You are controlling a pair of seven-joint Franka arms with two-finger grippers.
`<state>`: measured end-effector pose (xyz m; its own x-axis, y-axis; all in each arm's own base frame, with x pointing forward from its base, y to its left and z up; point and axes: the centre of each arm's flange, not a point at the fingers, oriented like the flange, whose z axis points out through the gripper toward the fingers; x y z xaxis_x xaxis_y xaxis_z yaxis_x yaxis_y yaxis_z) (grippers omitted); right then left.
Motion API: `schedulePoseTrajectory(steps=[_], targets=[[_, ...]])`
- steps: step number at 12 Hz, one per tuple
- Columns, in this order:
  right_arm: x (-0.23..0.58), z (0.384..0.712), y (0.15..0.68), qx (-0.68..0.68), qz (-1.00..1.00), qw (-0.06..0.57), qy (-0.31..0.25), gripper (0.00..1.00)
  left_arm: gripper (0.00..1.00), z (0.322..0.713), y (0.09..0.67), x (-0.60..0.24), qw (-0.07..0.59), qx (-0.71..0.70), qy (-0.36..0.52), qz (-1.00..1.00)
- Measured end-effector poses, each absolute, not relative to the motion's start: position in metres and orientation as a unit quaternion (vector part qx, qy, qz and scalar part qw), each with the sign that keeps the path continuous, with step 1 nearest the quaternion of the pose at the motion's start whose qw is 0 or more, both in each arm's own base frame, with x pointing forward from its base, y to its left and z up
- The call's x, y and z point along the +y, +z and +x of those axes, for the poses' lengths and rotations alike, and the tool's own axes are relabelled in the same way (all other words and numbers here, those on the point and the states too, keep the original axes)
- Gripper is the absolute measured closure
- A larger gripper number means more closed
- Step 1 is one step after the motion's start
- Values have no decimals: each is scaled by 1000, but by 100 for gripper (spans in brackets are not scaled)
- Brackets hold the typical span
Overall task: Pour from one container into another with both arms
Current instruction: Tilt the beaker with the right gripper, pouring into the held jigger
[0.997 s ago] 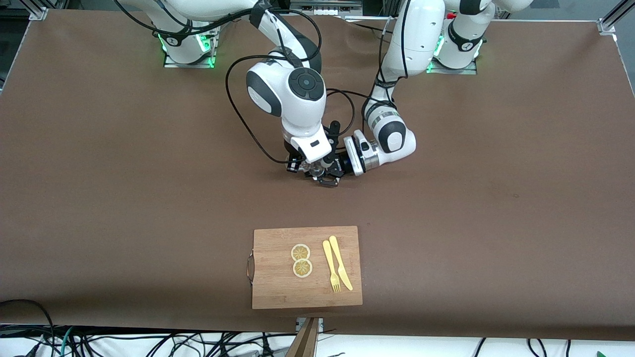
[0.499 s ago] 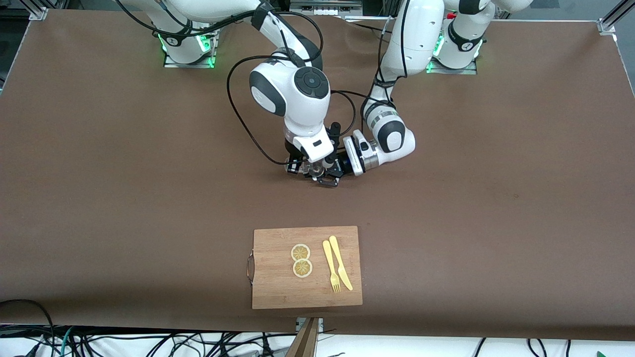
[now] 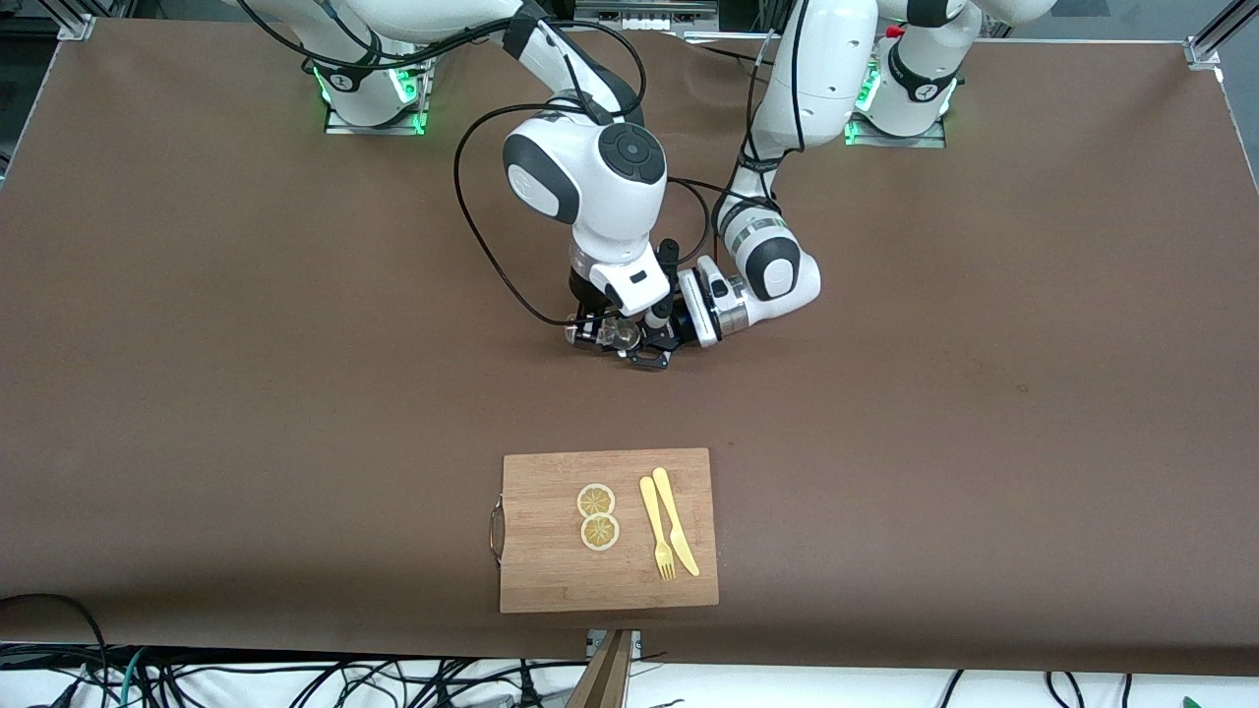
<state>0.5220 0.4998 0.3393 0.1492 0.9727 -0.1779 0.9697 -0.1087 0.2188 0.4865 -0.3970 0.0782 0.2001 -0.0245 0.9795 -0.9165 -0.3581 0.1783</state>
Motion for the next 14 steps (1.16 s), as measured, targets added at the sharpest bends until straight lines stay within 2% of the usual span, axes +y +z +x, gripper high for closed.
schedulePoseTrajectory(steps=[14], targets=[[513, 511, 337, 673, 714, 193, 16, 51, 91, 490, 82, -401, 432, -365, 520, 641]])
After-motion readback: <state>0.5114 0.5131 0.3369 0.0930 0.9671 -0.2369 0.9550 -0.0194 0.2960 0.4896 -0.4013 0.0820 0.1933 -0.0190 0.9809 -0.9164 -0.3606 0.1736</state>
